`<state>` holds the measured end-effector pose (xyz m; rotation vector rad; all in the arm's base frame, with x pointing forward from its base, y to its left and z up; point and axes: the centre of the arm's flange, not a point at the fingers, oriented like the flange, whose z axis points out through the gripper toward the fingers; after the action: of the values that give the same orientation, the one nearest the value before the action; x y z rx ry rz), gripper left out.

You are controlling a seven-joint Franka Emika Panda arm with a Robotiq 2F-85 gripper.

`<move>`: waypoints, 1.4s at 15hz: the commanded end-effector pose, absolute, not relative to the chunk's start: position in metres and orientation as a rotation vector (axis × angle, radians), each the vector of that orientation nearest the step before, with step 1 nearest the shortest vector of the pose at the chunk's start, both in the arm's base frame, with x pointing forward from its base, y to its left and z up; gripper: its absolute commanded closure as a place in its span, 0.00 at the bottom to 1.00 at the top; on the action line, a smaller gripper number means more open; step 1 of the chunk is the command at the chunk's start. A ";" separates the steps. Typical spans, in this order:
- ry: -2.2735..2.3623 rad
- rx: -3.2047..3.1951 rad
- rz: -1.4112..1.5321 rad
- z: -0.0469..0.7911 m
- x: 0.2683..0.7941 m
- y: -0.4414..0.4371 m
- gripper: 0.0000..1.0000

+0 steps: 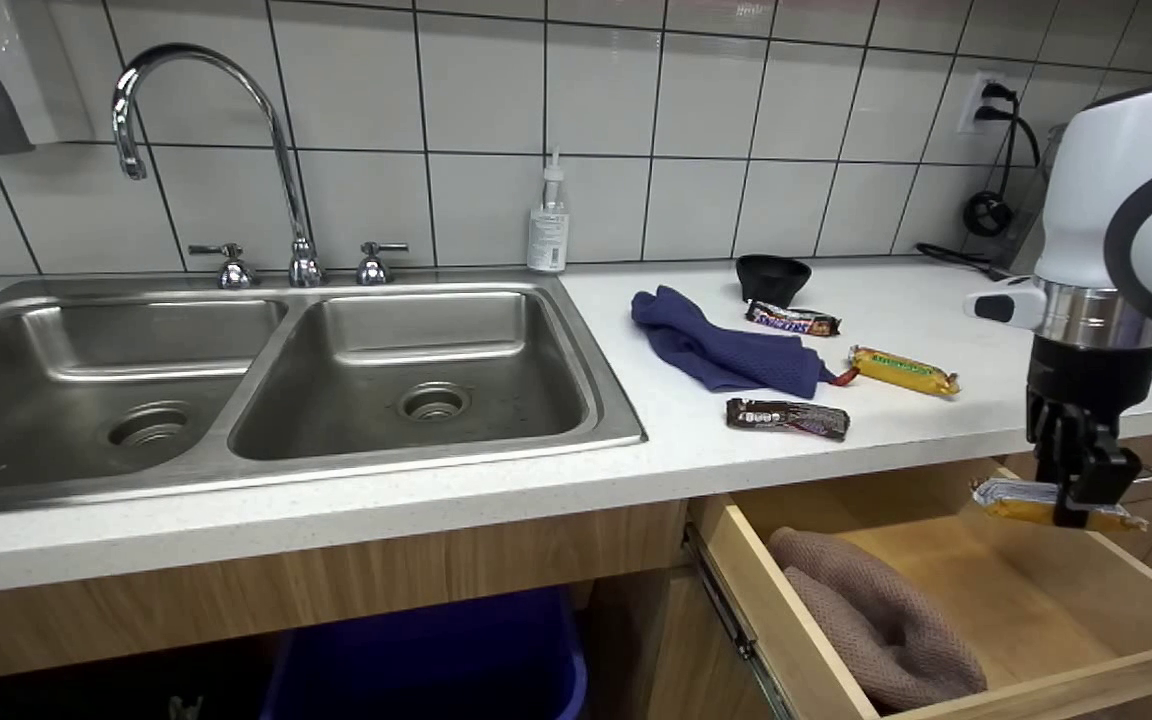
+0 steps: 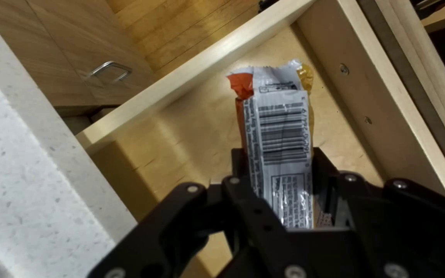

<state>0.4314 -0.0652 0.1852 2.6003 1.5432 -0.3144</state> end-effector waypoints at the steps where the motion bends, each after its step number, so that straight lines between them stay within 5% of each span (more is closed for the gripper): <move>1: 1.509 2.590 -0.313 0.172 0.445 -0.063 0.82; 9: 1.471 2.605 -0.335 0.158 0.453 -0.068 0.82; 10: 1.468 2.605 -0.338 0.158 0.453 -0.068 0.50; 11: 1.465 2.606 -0.336 0.159 0.454 -0.069 0.31; 14: 1.450 2.616 -0.331 0.162 0.455 -0.069 0.10; 16: 1.446 2.622 -0.326 0.165 0.454 -0.070 0.01; 21: 1.441 2.630 -0.281 0.186 0.450 -0.074 0.00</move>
<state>0.4520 -0.0701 0.1638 2.6263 1.4646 -0.3297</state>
